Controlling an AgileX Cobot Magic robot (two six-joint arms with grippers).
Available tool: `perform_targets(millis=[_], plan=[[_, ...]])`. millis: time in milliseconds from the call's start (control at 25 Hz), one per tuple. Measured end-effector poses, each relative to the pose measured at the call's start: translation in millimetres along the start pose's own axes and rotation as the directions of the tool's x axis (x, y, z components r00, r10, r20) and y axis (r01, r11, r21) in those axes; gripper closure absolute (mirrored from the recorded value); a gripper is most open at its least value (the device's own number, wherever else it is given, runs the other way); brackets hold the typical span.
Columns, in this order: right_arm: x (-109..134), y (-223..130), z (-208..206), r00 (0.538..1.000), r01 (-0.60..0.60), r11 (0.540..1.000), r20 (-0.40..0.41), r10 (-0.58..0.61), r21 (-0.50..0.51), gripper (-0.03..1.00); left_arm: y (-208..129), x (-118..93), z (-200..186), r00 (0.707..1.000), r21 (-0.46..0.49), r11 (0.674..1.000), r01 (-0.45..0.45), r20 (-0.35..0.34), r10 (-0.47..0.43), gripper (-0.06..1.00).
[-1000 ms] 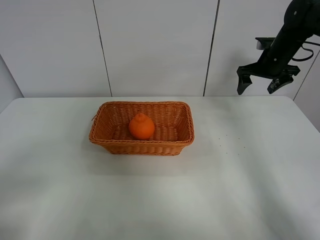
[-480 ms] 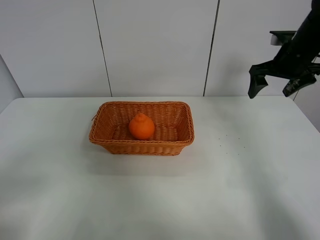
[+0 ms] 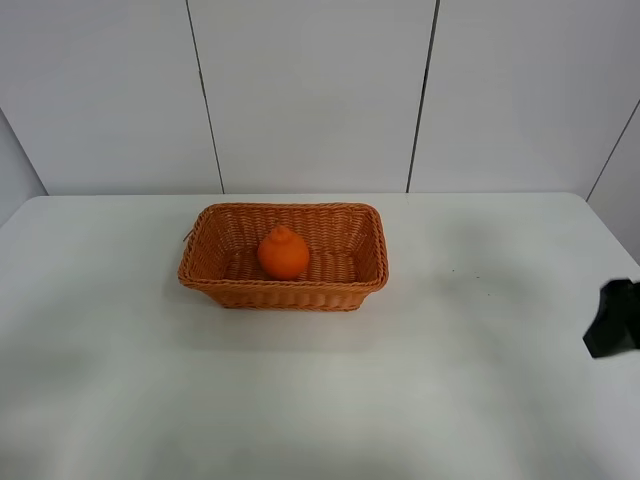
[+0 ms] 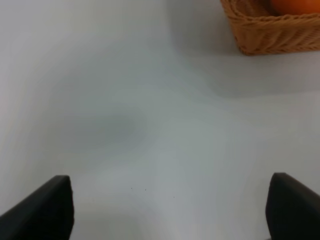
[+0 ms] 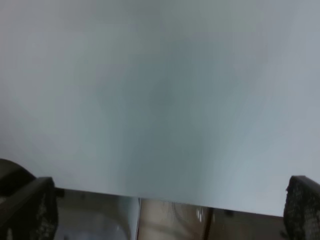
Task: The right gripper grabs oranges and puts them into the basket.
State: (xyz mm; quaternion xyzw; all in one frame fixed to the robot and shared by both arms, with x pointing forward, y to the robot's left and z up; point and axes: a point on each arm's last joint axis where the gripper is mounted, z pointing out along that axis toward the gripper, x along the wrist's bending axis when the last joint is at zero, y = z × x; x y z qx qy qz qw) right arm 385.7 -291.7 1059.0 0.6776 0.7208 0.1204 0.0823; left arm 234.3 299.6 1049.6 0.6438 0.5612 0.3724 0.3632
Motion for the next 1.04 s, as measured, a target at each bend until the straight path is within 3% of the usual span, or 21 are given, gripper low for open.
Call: perform_targets(millis=[200, 400, 520, 720, 1040], plan=[[2.7, -62.7, -5.0, 1.0, 0.007, 0.961, 0.014, -0.003, -0.276, 0.28, 0.0, 0.0, 0.0, 1.0, 0.0, 1.0, 0.0, 0.0, 0.0, 0.06], [5.1, -106.6, -21.8, 0.999, 0.023, 0.846, 0.031, -0.008, -0.533, 0.28, 0.0, 0.0, 0.0, 1.0, 0.0, 1.0, 0.0, 0.0, 0.0, 0.06], [6.3, -123.8, -30.6, 1.0, 0.019, 0.773, 0.03, 0.0, -0.634, 0.28, 0.0, 0.0, 0.0, 1.0, 0.0, 1.0, 0.0, 0.0, 0.0, 0.06], [5.7, -144.5, -37.6, 0.999, 0.007, 0.677, 0.034, 0.027, -0.736, 0.28, 0.0, 0.0, 0.0, 1.0, 0.0, 1.0, 0.0, 0.0, 0.0, 0.06], [5.2, -146.1, -37.8, 0.999, 0.002, 0.67, 0.035, 0.036, -0.743, 0.28, 0.0, 0.0, 0.0, 1.0, 0.0, 1.0, 0.0, 0.0, 0.0, 0.06]])
